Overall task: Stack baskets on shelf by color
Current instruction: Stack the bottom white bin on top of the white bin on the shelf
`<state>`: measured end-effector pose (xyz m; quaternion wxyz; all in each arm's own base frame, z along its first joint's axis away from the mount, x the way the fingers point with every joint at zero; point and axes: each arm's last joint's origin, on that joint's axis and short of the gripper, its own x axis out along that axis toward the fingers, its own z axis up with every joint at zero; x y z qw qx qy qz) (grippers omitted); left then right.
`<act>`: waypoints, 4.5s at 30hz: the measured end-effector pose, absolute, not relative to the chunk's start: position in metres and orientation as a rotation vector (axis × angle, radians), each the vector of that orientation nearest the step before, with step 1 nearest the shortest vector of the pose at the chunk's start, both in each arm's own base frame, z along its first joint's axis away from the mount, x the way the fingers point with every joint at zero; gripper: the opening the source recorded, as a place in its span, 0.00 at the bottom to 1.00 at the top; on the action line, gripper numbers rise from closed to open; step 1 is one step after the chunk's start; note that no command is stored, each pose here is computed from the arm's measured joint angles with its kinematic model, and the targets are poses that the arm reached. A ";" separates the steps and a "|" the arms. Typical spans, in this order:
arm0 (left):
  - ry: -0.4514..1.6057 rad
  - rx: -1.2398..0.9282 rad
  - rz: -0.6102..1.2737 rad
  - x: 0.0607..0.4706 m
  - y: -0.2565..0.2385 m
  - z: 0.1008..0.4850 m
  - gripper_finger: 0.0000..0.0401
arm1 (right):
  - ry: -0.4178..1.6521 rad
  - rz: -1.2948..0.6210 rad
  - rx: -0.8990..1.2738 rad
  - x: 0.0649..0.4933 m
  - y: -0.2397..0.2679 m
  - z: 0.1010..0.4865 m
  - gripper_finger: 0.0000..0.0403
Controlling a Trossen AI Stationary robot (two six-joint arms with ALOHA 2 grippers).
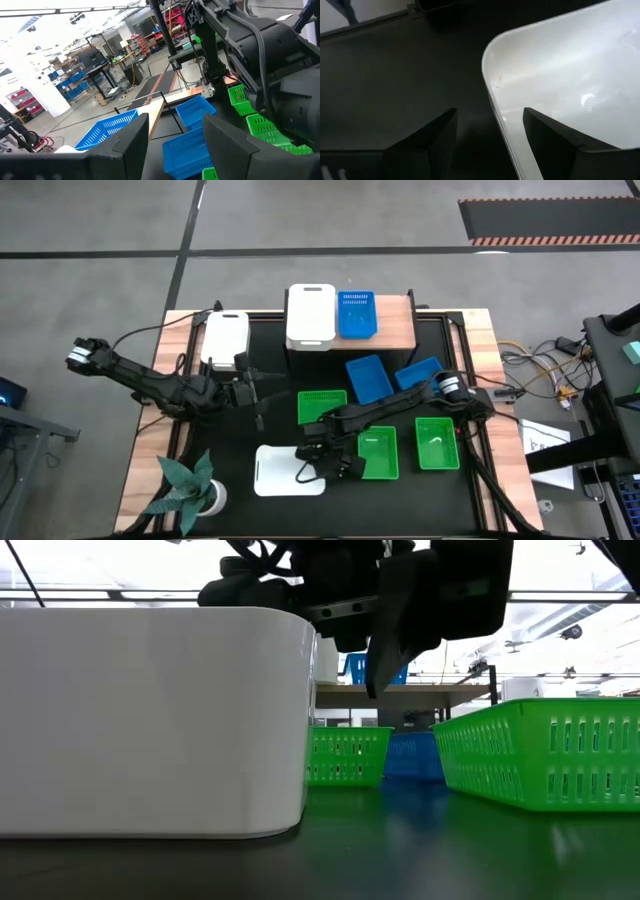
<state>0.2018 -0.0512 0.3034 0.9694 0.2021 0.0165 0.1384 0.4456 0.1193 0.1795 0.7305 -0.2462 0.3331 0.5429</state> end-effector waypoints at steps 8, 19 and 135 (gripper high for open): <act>0.033 0.409 0.280 0.202 -0.051 0.303 0.42 | 0.714 1.216 -0.542 0.446 0.118 0.178 0.34; 0.034 0.410 0.280 0.202 -0.051 0.303 0.42 | 0.698 1.199 -0.543 0.442 0.117 0.195 0.03; -0.083 0.444 0.406 0.170 -0.038 0.322 0.42 | 0.845 -0.102 -0.335 0.428 -0.109 0.382 0.26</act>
